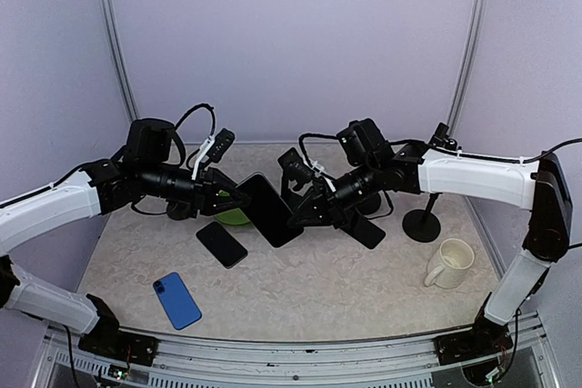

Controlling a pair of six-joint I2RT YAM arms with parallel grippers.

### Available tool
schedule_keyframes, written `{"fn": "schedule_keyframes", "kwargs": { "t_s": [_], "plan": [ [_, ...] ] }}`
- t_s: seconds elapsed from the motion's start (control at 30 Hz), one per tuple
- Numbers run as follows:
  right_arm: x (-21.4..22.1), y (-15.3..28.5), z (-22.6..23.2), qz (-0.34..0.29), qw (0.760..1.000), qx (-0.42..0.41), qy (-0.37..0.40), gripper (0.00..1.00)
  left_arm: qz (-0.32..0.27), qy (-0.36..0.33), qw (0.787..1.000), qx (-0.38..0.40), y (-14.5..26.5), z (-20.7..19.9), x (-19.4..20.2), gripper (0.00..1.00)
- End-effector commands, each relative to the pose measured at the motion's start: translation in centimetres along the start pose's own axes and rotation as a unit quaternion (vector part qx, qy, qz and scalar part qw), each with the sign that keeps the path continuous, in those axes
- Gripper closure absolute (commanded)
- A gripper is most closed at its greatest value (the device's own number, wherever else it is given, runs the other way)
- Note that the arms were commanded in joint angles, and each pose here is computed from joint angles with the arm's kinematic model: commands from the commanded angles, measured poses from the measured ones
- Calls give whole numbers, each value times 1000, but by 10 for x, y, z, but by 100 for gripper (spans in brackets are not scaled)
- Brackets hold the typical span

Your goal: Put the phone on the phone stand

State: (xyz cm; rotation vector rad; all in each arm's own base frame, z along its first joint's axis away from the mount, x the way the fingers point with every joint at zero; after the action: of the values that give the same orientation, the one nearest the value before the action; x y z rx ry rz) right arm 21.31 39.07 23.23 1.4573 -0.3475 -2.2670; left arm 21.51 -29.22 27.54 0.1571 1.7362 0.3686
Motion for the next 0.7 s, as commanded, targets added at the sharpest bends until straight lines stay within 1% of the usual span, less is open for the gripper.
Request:
{"fn": "schedule_keyframes", "kwargs": {
  "t_s": [0.0,0.03,0.1,0.27,0.33,0.43,0.67],
  "plan": [
    [-12,0,3,-11,1000,-9,12,100,-46,-47,997,-28,6,7,-33,68],
    [-14,2,3,-14,1000,-9,13,100,-48,-44,997,-34,6,8,-33,62],
    [-20,5,2,-25,1000,-14,10,100,-49,-33,997,-45,8,11,-29,56],
    [-34,8,2,-39,999,-27,11,100,-58,1,998,-33,10,10,-13,55],
    [-36,7,2,-39,999,-33,10,100,-64,10,997,-28,11,9,-8,57],
    [-38,6,1,-40,998,-39,9,100,-74,15,997,-25,11,10,-8,64],
    [-38,2,-3,-39,998,-49,0,100,-83,18,996,-6,10,9,-12,84]
  ]
}}
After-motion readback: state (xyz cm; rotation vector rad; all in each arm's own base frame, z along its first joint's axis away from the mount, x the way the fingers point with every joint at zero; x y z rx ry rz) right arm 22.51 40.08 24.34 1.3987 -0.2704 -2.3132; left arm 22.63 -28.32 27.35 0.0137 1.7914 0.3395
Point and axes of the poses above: each gripper's point midway between its finger pads, its own y axis back along the fingers, its own z axis along the line the jaws close on, x = y × z, the point moved 2 cm from there along y, back along the fingers, and after that the axes turned 8 degrees about -y, right-handed, at the moved point
